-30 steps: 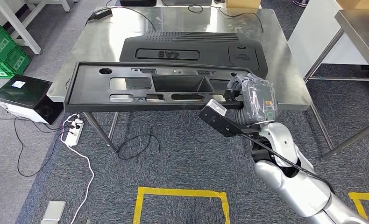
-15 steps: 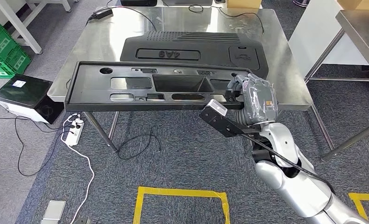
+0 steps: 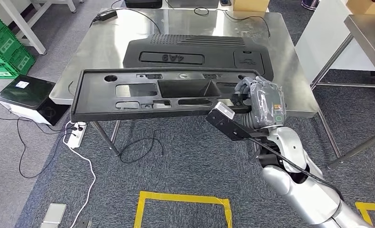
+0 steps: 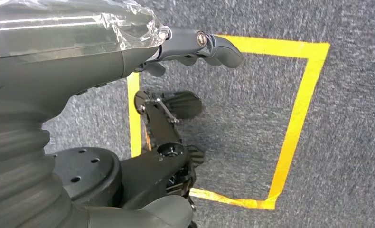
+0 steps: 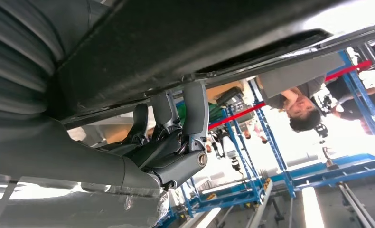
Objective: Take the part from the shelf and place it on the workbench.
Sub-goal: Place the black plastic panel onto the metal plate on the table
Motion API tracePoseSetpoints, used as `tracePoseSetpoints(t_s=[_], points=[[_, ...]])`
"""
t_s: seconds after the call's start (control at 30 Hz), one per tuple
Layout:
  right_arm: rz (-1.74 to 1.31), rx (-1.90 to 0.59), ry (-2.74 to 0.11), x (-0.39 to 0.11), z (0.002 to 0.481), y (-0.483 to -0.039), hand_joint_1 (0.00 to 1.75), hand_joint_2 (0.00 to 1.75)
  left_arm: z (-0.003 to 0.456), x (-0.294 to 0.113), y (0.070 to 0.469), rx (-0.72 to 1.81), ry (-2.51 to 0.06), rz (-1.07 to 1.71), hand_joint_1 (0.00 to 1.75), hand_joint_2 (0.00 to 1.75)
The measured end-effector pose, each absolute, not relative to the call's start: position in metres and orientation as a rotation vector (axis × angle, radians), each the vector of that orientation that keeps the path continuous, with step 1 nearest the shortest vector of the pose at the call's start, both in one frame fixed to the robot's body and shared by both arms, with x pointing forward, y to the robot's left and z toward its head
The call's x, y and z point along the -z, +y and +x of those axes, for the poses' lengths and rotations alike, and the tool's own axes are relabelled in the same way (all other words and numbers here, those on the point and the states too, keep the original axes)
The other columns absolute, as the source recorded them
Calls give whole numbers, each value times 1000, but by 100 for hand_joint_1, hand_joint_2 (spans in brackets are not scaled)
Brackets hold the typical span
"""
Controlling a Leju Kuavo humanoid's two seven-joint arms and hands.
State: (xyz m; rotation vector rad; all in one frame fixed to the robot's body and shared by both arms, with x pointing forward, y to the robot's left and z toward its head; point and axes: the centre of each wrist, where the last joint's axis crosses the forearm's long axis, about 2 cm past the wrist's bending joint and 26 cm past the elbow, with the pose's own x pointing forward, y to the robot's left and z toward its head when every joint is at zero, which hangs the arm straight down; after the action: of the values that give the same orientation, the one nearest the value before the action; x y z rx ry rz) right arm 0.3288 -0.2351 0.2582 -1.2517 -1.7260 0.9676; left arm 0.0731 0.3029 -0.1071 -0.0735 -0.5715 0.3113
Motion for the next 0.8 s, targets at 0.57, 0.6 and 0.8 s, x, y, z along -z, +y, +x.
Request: tracePoseSetpoints(t_s=[0.57, 0.6, 0.8], points=[[-1251, -966, -1731, -259, 329, -234, 175, 175, 71, 107, 306, -312, -570, -69, 0, 175], [-1251, -966, -1732, -260, 329, -234, 175, 175, 71, 107, 306, -312, -572, -69, 0, 175], [-1251, -964, -1736, -261, 330, -233, 175, 175, 71, 107, 306, -312, -573, -69, 0, 175]])
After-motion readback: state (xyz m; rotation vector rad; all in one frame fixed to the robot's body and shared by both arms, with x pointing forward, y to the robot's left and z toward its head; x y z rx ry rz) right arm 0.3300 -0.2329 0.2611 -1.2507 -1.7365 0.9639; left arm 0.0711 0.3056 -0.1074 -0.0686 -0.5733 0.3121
